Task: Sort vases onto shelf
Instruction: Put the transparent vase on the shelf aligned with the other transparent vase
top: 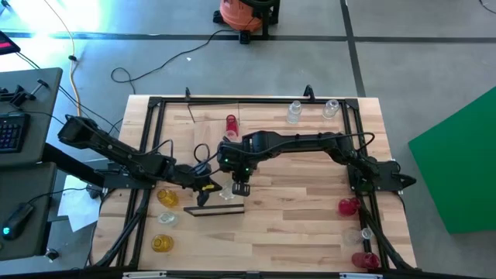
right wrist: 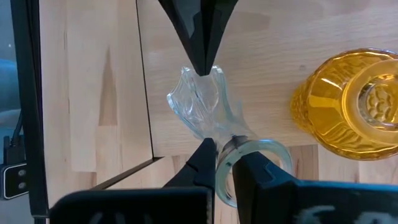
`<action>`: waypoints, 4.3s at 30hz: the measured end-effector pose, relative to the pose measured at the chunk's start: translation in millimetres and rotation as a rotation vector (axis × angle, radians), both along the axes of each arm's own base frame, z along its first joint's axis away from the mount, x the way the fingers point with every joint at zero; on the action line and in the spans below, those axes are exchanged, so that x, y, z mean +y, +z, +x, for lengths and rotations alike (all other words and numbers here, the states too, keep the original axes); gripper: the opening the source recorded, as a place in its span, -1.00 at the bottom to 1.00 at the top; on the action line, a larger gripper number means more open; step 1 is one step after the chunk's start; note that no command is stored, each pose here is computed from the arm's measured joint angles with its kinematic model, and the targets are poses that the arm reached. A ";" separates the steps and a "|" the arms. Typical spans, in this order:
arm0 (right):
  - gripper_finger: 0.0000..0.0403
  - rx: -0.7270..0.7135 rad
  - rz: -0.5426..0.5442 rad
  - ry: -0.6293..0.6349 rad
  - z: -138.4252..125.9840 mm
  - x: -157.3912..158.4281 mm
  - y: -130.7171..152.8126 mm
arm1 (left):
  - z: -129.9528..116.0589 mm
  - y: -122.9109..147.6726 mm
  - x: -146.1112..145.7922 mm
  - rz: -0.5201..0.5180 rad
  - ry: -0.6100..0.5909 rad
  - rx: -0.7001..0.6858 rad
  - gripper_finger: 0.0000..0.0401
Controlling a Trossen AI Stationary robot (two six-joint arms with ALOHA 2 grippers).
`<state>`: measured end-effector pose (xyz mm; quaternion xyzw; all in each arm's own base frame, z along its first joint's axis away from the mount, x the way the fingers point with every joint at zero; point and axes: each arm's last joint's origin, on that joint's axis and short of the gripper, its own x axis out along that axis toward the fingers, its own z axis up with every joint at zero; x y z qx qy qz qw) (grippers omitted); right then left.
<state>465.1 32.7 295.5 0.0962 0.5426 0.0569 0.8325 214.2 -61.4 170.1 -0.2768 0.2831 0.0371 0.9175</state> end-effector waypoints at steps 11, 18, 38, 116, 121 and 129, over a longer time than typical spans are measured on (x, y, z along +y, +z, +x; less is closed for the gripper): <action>-0.77 -0.020 0.001 -0.001 1.6 -0.1 1.2 | 1.4 -0.8 6.5 0.005 0.032 0.008 -1.00; -0.67 -0.028 0.004 0.001 1.9 0.0 2.0 | 2.2 -0.8 10.1 0.006 0.047 0.008 -1.00; -0.66 -0.051 0.044 0.056 3.2 1.9 3.2 | 1.5 -1.9 10.0 0.005 0.047 0.022 -1.00; -0.32 -0.204 0.086 0.078 9.4 -2.6 28.2 | -7.4 5.1 18.0 -0.059 -0.019 0.059 -1.00; -0.33 -0.163 -0.016 -0.001 -3.6 -9.1 39.0 | -9.9 10.2 18.5 -0.062 -0.021 0.039 -1.00; -0.77 0.053 -0.180 -0.070 -25.9 -15.0 33.0 | -33.9 31.1 24.8 -0.040 0.007 -0.002 -1.00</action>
